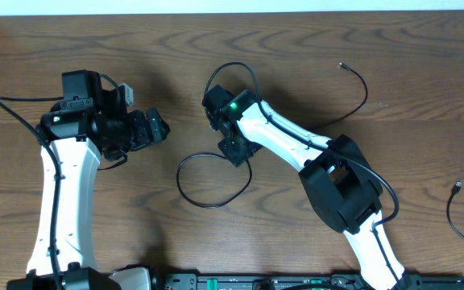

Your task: Untangle cables

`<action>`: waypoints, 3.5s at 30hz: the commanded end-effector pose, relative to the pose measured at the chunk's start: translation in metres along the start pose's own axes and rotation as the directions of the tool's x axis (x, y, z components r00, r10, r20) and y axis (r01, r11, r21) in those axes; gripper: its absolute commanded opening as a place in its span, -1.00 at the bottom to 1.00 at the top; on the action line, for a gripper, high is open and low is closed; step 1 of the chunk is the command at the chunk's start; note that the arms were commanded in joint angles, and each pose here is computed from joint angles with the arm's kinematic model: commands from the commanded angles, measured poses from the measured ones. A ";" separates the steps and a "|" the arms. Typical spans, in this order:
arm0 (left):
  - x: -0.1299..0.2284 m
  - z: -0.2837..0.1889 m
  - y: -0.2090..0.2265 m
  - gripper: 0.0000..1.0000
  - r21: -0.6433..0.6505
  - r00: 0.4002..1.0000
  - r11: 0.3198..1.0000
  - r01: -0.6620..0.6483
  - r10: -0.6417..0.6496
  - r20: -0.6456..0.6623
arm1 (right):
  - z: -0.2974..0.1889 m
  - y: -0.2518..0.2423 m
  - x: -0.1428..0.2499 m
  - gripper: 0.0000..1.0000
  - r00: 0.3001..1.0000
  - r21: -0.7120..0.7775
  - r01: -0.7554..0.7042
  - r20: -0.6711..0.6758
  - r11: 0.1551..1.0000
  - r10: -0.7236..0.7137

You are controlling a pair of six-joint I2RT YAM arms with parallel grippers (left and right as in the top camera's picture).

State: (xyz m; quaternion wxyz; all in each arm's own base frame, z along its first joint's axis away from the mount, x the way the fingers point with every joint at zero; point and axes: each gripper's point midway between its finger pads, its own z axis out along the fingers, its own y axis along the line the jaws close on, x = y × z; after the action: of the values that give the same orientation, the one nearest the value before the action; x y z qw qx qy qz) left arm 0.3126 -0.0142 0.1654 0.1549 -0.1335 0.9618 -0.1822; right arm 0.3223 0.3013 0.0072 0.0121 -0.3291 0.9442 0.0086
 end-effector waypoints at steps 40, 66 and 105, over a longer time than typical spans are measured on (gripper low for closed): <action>0.002 -0.002 -0.002 0.87 0.015 1.000 1.000 0.013 -0.013 -0.006 | 0.019 -0.001 -0.009 0.42 0.995 0.007 -0.099 0.022 0.995 0.099; 0.002 -0.002 -0.002 0.88 0.014 1.000 1.000 0.013 -0.013 -0.005 | 0.021 0.037 0.008 0.35 0.968 -0.149 0.247 -0.012 0.958 -0.251; 0.005 -0.002 -0.005 0.87 0.035 1.000 0.999 -0.001 0.002 -0.019 | -0.025 -0.057 -0.015 -0.98 0.995 0.092 -0.067 0.081 0.994 0.060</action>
State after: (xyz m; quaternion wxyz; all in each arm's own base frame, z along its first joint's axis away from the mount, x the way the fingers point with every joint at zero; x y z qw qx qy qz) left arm 0.3093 -0.0188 0.1658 0.1471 -0.1320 0.9608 -0.1946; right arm 0.3394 0.2953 0.0025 0.0221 -0.3470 0.9375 0.0113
